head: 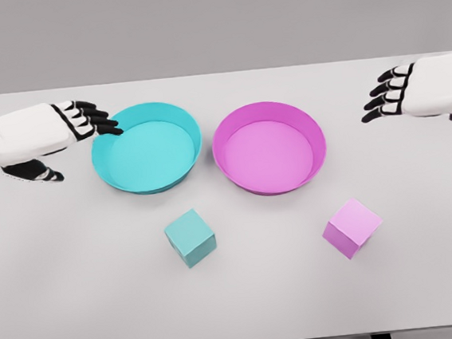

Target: Place the blocks in the corresponding plates according to their colors

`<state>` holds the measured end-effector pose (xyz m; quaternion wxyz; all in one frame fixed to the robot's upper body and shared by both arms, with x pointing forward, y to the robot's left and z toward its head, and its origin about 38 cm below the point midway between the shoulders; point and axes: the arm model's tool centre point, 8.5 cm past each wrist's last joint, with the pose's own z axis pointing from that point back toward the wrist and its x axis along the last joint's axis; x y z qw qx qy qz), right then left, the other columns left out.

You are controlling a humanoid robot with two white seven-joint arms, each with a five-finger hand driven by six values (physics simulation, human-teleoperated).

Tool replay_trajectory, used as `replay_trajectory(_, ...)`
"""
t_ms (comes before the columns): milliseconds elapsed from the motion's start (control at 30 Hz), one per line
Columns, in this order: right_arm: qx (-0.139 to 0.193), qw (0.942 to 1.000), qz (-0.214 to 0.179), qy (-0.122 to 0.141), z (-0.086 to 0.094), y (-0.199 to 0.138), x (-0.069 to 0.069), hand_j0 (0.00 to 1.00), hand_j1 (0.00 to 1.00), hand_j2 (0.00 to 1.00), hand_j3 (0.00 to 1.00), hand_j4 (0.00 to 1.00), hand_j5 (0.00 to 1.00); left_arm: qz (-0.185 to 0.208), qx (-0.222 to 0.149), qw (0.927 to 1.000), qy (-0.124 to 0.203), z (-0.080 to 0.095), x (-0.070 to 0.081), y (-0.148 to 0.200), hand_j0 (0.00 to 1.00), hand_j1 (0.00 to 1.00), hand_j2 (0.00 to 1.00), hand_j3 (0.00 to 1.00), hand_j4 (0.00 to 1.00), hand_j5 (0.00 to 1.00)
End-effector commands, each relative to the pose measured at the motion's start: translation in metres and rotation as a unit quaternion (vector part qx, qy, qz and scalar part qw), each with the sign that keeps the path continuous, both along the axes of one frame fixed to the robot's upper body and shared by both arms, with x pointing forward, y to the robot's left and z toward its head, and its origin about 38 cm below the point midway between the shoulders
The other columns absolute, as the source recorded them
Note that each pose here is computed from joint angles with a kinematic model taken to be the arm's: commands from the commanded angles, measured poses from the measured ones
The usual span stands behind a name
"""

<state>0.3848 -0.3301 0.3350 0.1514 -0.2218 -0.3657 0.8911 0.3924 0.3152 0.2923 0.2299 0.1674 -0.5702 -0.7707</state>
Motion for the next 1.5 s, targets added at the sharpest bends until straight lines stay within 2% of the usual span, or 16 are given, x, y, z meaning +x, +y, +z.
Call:
replay_trajectory(0,-0.002,0.9993,0.022,0.031,-0.024,0.017,0.0,1.0,1.0,1.0,1.0,1.0,1.0,-0.057,-0.015,0.9925,0.107,-0.048,-0.016,-0.031,1.0,1.0,1.0,1.0,1.0,1.0)
replay_trajectory(33,-0.004,0.9983,0.035,0.046,-0.035,0.026,0.0,1.0,1.0,1.0,1.0,1.0,1.0,-0.075,-0.018,0.9906,0.113,-0.043,-0.014,-0.041,1.0,1.0,1.0,1.0,1.0,1.0)
replay_trajectory(67,-0.01,0.9968,0.047,0.065,-0.048,0.035,-0.001,1.0,1.0,1.0,1.0,1.0,1.0,-0.11,-0.02,0.9851,0.131,-0.036,-0.012,-0.061,1.0,1.0,1.0,1.0,1.0,1.0)
replay_trajectory(167,-0.01,0.996,0.056,0.069,-0.052,0.042,-0.001,1.0,1.0,1.0,1.0,1.0,1.0,-0.181,-0.027,0.9641,0.192,-0.028,-0.015,-0.104,1.0,1.0,1.0,1.0,1.0,1.0)
replay_trajectory(233,-0.012,0.9933,0.073,0.088,-0.066,0.054,-0.002,1.0,1.0,1.0,1.0,1.0,1.0,-0.2,-0.038,0.9565,0.209,-0.021,-0.015,-0.117,1.0,1.0,1.0,1.0,1.0,1.0)
replay_trajectory(300,-0.014,0.9926,0.076,0.094,-0.07,0.056,-0.003,1.0,1.0,1.0,1.0,1.0,1.0,-0.213,-0.041,0.9475,0.235,-0.03,-0.02,-0.127,1.0,1.0,1.0,1.0,1.0,1.0)
replay_trajectory(367,-0.016,0.992,0.077,0.099,-0.074,0.056,-0.005,1.0,1.0,1.0,1.0,1.0,1.0,-0.221,-0.043,0.9449,0.238,-0.029,-0.025,-0.129,1.0,1.0,1.0,1.0,1.0,1.0)
replay_trajectory(433,-0.018,0.9912,0.078,0.106,-0.078,0.056,-0.006,1.0,1.0,1.0,1.0,1.0,1.0,-0.222,-0.043,0.9448,0.237,-0.028,-0.027,-0.128,1.0,1.0,1.0,1.0,1.0,1.0)
replay_trajectory(533,-0.024,0.9869,0.094,0.129,-0.095,0.067,-0.011,1.0,1.0,1.0,1.0,1.0,1.0,-0.219,-0.039,0.9461,0.235,-0.025,-0.031,-0.122,1.0,1.0,1.0,1.0,1.0,1.0)
replay_trajectory(700,-0.032,0.9834,0.102,0.147,-0.107,0.071,-0.015,1.0,1.0,1.0,1.0,1.0,1.0,-0.224,-0.036,0.9459,0.232,-0.027,-0.032,-0.125,1.0,1.0,1.0,1.0,1.0,1.0)
replay_trajectory(867,-0.039,0.9801,0.105,0.164,-0.119,0.071,-0.02,1.0,1.0,1.0,1.0,1.0,1.0,-0.224,-0.016,0.9495,0.219,-0.031,-0.031,-0.126,1.0,1.0,1.0,1.0,1.0,1.0)
replay_trajectory(1033,-0.04,0.9821,0.1,0.154,-0.111,0.068,-0.017,1.0,1.0,1.0,1.0,1.0,1.0,-0.231,0.012,0.9521,0.2,-0.037,-0.031,-0.136,1.0,1.0,1.0,1.0,1.0,1.0)
replay_trajectory(1100,-0.039,0.9836,0.107,0.139,-0.1,0.075,-0.012,1.0,1.0,1.0,1.0,1.0,1.0,-0.215,0.015,0.9547,0.205,-0.039,-0.028,-0.136,1.0,1.0,1.0,1.0,1.0,1.0)
replay_trajectory(1233,-0.04,0.9844,0.104,0.136,-0.098,0.072,-0.011,1.0,1.0,1.0,1.0,1.0,1.0,-0.19,0.032,0.9606,0.2,-0.043,-0.023,-0.136,1.0,1.0,1.0,1.0,1.0,1.0)
replay_trajectory(1300,-0.04,0.9848,0.101,0.135,-0.096,0.07,-0.011,1.0,1.0,1.0,1.0,1.0,1.0,-0.184,0.028,0.9631,0.194,-0.038,-0.02,-0.136,1.0,1.0,1.0,1.0,1.0,1.0)
replay_trajectory(1467,-0.04,0.9854,0.101,0.131,-0.094,0.07,-0.01,1.0,1.0,1.0,1.0,1.0,1.0,-0.181,0.025,0.9609,0.208,-0.049,-0.024,-0.135,1.0,1.0,1.0,1.0,1.0,1.0)
